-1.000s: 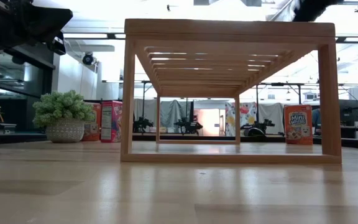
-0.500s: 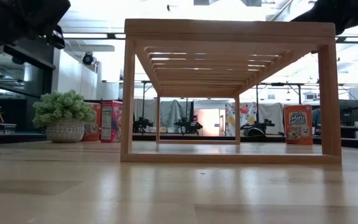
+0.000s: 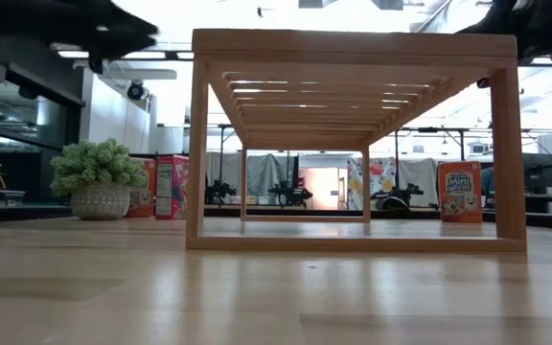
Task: Stack cereal on shelf
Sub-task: Put the top red cereal box on the shelf
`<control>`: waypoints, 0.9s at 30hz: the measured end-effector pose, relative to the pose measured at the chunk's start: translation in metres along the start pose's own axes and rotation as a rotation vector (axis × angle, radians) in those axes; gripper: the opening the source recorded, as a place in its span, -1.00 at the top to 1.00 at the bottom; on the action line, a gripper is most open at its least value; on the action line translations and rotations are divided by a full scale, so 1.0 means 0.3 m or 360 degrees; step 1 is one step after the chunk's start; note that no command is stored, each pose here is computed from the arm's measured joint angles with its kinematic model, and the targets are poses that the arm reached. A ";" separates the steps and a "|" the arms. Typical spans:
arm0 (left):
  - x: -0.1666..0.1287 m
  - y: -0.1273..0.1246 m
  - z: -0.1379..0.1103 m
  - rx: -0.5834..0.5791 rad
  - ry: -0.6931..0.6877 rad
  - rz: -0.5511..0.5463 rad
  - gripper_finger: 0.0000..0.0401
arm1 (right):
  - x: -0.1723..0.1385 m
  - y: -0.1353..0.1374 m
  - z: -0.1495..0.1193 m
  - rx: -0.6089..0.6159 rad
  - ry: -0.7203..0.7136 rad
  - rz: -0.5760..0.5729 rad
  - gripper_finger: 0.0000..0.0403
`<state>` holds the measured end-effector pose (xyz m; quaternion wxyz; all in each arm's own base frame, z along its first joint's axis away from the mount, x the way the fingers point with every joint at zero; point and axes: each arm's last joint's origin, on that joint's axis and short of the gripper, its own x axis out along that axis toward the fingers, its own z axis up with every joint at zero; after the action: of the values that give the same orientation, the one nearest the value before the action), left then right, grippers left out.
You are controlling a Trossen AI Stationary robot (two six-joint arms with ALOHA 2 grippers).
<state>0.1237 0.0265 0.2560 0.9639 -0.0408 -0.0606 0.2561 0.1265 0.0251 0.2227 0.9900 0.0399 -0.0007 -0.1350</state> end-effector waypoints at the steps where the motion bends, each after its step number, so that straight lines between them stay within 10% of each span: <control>1: 0.033 -0.001 0.021 0.0043 0.0085 0.0084 0.18 | 0.002 -0.003 0.001 0.0003 -0.0004 -0.0018 1.00; 13: 0.435 0.158 0.077 0.0105 0.1084 0.0895 -0.54 | 0.011 -0.018 -0.002 0.0063 0.0012 -0.0049 1.00; 27: 0.538 0.330 -0.090 -0.0183 0.1437 0.1025 -0.56 | 0.015 -0.016 -0.010 0.0031 0.0043 -0.0046 1.00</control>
<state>0.2181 0.1914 0.2340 0.7633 -0.2154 0.3601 0.4912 0.1296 0.0195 0.2193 0.9875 0.0514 0.0118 -0.1488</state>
